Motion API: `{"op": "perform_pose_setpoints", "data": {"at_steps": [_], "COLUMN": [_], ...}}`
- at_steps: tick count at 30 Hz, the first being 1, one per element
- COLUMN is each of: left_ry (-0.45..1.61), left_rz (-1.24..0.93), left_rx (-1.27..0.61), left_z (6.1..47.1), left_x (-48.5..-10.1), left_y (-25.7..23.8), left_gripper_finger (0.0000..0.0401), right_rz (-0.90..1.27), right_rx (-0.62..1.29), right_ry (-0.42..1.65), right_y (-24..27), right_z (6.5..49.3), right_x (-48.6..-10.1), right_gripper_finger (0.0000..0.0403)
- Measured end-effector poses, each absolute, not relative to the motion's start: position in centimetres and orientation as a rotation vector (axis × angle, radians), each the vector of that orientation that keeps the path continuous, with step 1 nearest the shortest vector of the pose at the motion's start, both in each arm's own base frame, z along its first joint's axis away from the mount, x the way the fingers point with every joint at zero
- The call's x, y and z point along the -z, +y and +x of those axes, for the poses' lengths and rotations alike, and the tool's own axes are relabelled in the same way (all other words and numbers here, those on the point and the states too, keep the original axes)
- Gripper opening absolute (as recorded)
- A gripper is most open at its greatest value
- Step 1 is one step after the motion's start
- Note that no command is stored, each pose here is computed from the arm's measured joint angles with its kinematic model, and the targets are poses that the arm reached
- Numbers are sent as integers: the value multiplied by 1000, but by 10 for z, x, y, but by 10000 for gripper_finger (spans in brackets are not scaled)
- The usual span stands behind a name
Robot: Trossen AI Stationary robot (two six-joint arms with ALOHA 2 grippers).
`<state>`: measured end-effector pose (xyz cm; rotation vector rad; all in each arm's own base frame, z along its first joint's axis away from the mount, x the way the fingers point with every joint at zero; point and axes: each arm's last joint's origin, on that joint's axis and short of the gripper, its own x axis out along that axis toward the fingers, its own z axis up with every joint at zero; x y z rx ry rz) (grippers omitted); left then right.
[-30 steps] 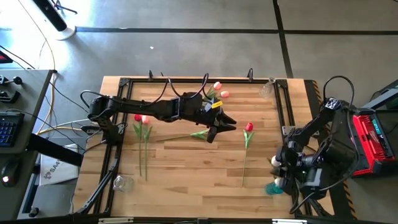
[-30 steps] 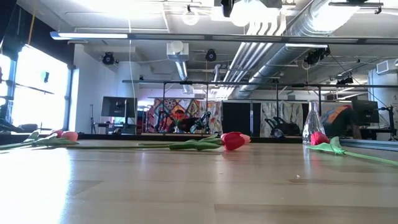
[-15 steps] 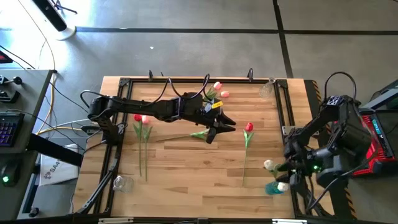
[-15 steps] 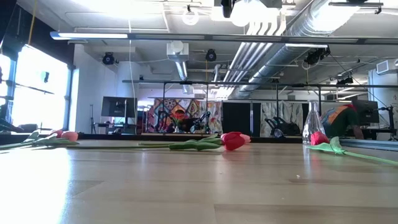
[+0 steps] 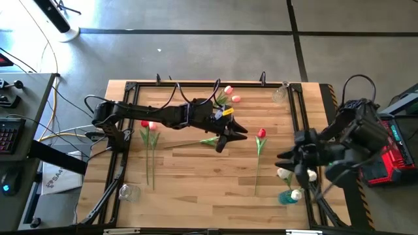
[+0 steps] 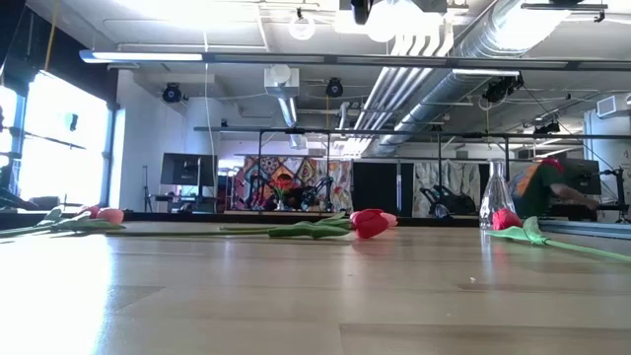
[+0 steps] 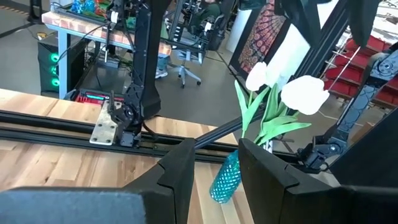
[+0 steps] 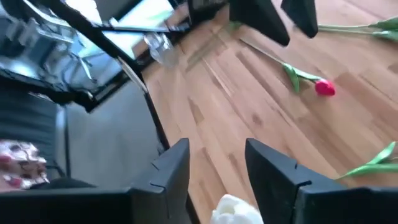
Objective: Sort flowers into vase by color
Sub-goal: Put the white flower into the blue vase, then put the center red flower into the top transparent vase
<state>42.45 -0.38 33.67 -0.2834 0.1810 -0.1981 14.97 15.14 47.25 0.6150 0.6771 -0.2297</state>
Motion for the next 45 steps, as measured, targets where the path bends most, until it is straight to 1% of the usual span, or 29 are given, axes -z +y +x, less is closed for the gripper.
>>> {"op": "perform_pose_setpoints", "data": {"at_steps": [7, 12, 18, 22, 26, 31, 34, 38, 42, 45], "left_ry": [185, 210, 236, 237, 240, 312, 417, 574, 731, 858], "left_rz": [-284, -287, -289, -288, -289, -325, -350, -357, -246, -188], "left_rx": [198, 194, 196, 201, 201, 154, 106, 50, 14, 22], "left_z": [425, 424, 424, 424, 424, 419, 411, 400, 390, 390], "left_x": [-336, -334, -332, -332, -331, -328, -322, -312, -299, -279], "left_y": [-4, -4, -6, -8, -9, 4, 15, 26, 32, 37], "left_gripper_finger": [113, 113, 113, 113, 113, 113, 113, 113, 113, 113], "right_rz": [619, 641, 690, 704, 714, 738, 746, 730, 730, 713], "right_rx": [162, 211, 192, 167, 155, 235, 327, 409, 490, 538], "right_ry": [896, 1039, 1076, 1020, 916, 721, 634, 609, 627, 654], "right_y": [158, 162, 166, 168, 164, 151, 141, 127, 114, 105], "right_z": [167, 166, 165, 162, 159, 155, 159, 175, 196, 212], "right_x": [-460, -450, -449, -457, -471, -489, -491, -490, -484, -478], "right_gripper_finger": [128, 128, 128, 128, 128, 128, 128, 128, 128, 128]}}
